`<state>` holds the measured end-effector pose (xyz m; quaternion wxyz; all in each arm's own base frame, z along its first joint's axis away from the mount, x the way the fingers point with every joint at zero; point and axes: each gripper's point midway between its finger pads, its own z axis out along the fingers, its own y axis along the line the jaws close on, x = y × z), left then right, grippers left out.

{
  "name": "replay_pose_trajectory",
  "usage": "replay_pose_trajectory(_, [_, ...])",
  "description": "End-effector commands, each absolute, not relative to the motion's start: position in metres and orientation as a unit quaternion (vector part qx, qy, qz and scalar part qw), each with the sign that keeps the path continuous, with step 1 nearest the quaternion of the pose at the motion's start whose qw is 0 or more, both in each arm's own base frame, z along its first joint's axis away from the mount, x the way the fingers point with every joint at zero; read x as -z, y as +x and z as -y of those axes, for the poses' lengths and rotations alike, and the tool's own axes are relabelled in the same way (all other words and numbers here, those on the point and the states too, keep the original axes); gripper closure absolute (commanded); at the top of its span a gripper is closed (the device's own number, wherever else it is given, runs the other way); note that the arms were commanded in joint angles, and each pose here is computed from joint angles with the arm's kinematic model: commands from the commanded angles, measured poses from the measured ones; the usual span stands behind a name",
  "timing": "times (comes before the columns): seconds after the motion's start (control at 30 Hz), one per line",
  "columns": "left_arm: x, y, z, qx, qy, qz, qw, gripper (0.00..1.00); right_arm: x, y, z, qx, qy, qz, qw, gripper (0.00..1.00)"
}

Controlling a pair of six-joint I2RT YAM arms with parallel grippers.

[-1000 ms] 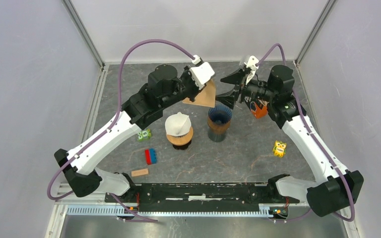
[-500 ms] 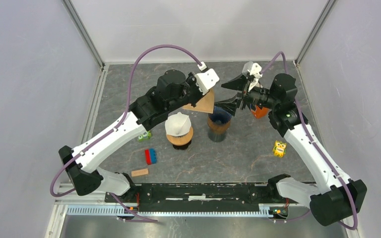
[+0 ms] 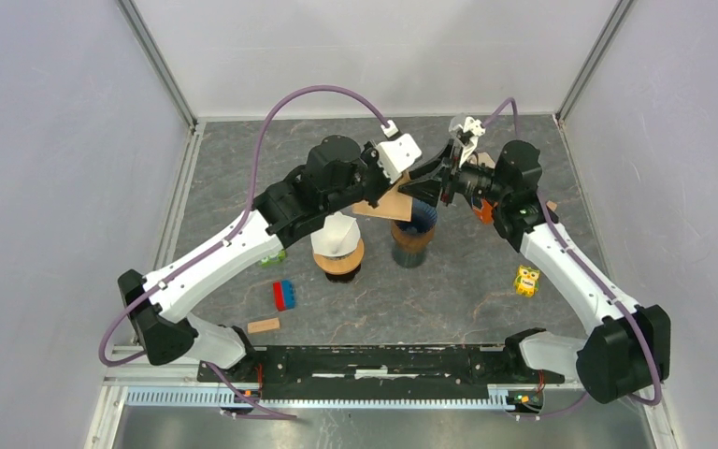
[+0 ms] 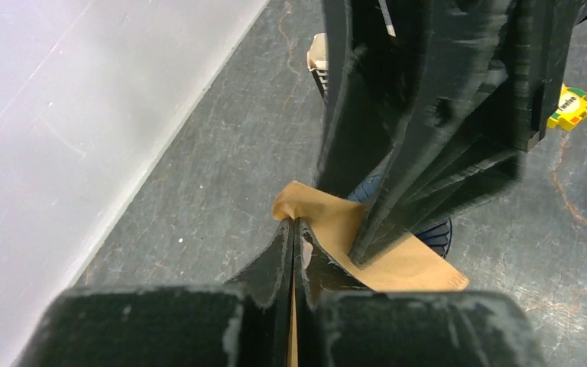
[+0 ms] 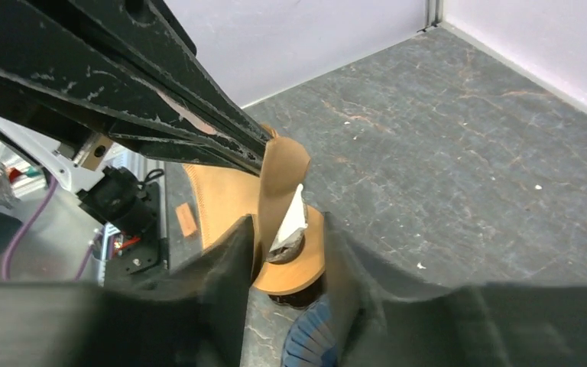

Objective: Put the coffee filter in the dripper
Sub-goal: Pick up the coffee filter from the center of the board.

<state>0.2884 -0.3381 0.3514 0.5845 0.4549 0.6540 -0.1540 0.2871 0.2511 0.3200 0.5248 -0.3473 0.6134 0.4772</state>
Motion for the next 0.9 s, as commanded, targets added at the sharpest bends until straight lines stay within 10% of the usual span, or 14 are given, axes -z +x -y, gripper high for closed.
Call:
replay_pose_trajectory(0.0, [-0.356,0.281,0.348,0.191,0.440,-0.656,0.583,0.98,-0.332,0.275,-0.256,-0.506,-0.362,-0.579,0.528,0.74])
replay_pose_trajectory(0.1, [-0.358,0.263,0.348,0.222,0.468,-0.638,0.570,0.86,-0.318,0.275,-0.250,-0.482,-0.374,-0.585,0.535,1.00])
replay_pose_trajectory(0.23, [-0.361,0.234,0.332,0.253,0.517,-0.609,0.546,0.43,-0.303,0.261,-0.240,-0.466,-0.412,-0.564,0.543,1.00])
replay_pose_trajectory(0.37, [-0.361,0.211,0.306,0.277,0.551,-0.594,0.517,0.25,-0.298,0.239,-0.235,-0.453,-0.467,-0.529,0.545,1.00])
replay_pose_trajectory(0.87, [-0.327,0.136,0.302,0.399,0.638,-0.526,0.396,0.49,-0.308,0.153,-0.226,-0.507,-0.584,-0.394,0.497,1.00])
